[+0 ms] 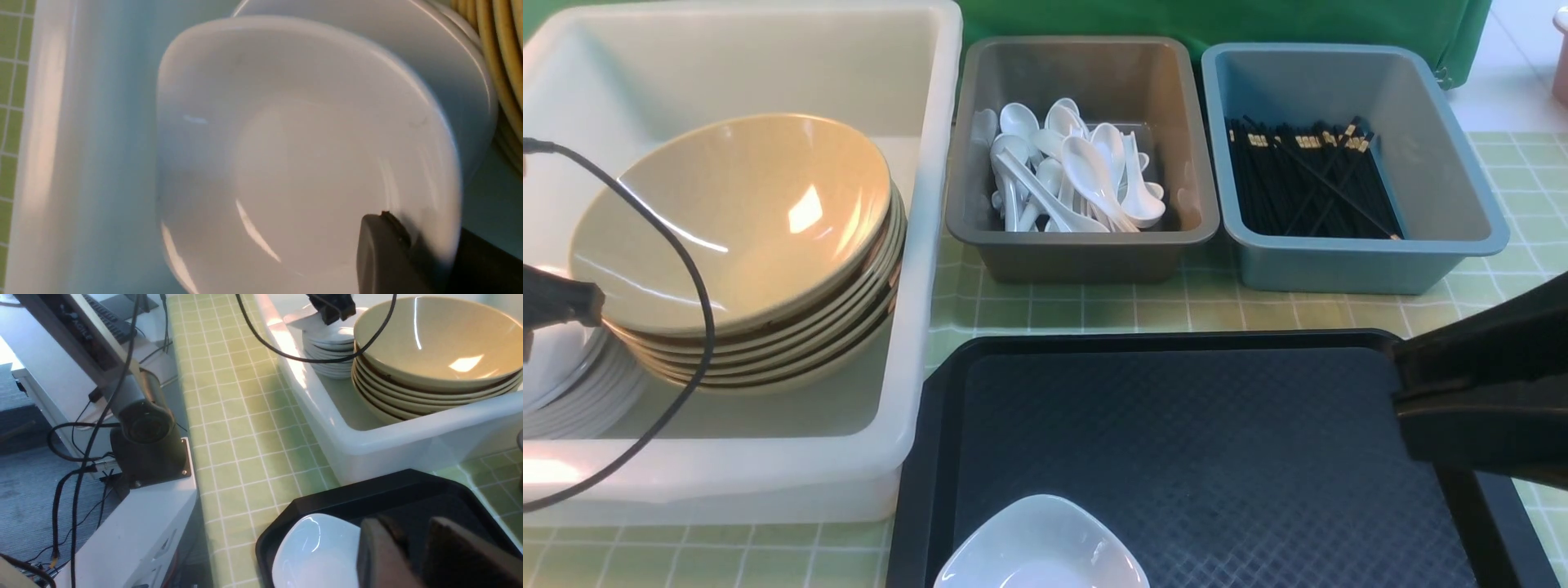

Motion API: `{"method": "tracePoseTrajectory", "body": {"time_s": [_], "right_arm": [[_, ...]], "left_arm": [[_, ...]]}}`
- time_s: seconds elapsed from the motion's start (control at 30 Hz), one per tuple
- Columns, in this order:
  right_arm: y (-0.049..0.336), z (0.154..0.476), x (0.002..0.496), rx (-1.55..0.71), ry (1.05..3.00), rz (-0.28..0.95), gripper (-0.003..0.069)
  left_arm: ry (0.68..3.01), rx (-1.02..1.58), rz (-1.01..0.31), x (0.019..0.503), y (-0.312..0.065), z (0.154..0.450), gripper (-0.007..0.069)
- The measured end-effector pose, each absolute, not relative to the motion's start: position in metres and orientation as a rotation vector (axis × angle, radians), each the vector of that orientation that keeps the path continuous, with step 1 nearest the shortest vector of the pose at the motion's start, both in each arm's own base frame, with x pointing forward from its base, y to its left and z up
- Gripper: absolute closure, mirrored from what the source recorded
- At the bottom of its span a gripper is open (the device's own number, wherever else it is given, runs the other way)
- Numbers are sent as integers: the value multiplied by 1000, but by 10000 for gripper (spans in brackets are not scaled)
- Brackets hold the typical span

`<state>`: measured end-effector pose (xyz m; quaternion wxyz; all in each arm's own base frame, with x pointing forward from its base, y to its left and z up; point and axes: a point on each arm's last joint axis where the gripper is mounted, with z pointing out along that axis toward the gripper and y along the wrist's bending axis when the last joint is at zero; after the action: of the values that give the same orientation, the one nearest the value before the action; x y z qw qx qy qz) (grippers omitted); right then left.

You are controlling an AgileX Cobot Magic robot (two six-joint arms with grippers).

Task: On green table put chopsticks spoon bowls plates into blue grey white boxes.
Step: 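Place the white bowl into the white bin with the other dishes with the left gripper, then grasp the small white bowl on the black tray by its rim with the left gripper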

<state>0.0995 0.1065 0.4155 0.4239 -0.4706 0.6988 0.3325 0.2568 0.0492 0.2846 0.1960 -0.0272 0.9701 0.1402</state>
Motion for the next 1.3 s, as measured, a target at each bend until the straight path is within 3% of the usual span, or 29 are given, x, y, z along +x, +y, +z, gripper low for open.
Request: {"method": "tracePoseTrajectory", "body": {"time_s": [0.27, 0.47, 0.6, 0.67, 0.77, 0.8, 0.83, 0.9, 0.97, 1.13, 1.3], "right_arm": [[106, 415, 99, -1185, 1747, 832, 481], [106, 415, 99, -1187, 1744, 830, 475], [106, 415, 99, -1187, 1744, 830, 470], [106, 415, 99, -1190, 1746, 831, 468], [107, 414, 97, -1212, 1757, 847, 463], [107, 414, 97, -1214, 1758, 848, 463], [106, 413, 95, -1218, 1776, 866, 461], [106, 412, 94, -1226, 1782, 874, 459], [106, 411, 91, -1257, 1796, 893, 455], [106, 409, 88, -1293, 1812, 915, 449], [106, 409, 87, -1276, 1839, 935, 444]], "left_arm": [[2695, -110, 382, 252, 48, 291, 398], [2647, -32, 367, 244, 30, 305, 85], [2614, 18, 343, 232, 14, 317, -31], [2592, 70, 296, 225, 3, 324, -38], [2523, 330, 38, 201, -38, 339, -38], [2525, 325, 20, 201, -39, 339, -38], [2487, 497, -157, 190, -65, 343, -38], [2470, 581, -248, 185, -78, 343, -38], [2447, 780, -439, 179, -110, 338, -35], [2548, 1088, -501, 193, -153, 309, 41], [2662, 1297, -419, 221, -183, 280, 112]]}}
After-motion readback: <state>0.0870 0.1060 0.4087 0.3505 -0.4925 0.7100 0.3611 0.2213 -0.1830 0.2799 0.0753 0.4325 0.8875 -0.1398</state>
